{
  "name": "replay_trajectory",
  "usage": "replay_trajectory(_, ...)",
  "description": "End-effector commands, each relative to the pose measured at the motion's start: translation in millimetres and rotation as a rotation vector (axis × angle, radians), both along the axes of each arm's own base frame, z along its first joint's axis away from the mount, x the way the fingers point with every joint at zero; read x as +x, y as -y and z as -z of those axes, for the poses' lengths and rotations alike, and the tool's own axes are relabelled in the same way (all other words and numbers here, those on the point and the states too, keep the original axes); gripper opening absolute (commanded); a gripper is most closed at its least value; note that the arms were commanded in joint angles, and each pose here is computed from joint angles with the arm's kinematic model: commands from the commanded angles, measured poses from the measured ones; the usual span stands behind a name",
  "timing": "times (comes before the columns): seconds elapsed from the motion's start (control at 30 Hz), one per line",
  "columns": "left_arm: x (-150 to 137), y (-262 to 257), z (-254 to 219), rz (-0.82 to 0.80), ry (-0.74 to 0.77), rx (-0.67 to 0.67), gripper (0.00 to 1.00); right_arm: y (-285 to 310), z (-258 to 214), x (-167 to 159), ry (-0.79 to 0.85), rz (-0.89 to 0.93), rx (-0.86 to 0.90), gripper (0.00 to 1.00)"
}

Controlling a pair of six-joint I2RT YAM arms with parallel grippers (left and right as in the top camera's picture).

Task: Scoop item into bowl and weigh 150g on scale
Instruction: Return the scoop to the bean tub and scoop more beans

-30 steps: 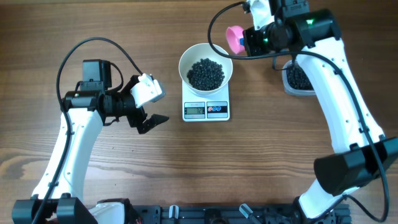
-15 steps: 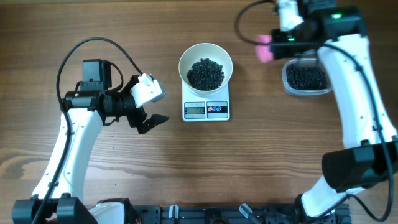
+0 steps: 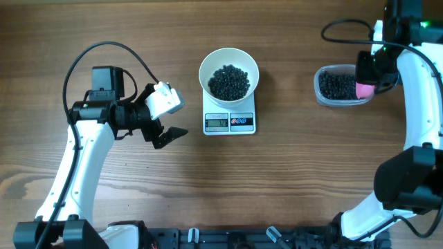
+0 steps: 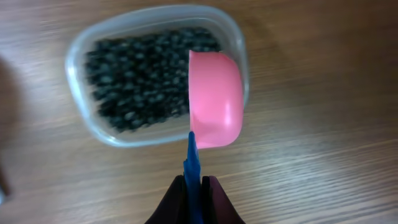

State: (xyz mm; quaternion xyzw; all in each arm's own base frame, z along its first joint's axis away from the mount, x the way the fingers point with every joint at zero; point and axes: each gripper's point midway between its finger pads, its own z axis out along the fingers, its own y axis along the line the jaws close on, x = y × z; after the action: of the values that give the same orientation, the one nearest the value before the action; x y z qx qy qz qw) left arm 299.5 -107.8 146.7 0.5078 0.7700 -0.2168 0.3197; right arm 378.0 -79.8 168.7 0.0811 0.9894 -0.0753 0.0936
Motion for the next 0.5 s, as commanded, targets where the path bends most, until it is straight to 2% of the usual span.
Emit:
replay_trajectory(0.0,1,0,-1,-0.005,-0.003,-0.006,1.00,9,8,-4,0.002,0.010,-0.050,0.04)
replay_trajectory(0.23,1,0,-1,-0.005,-0.003,-0.006,1.00,4,41,-6,-0.014,0.007,-0.024,0.04)
replay_trajectory(0.47,1,0,-1,-0.005,-0.003,-0.006,1.00,-40,48,5,0.045,-0.020,0.239,0.04)
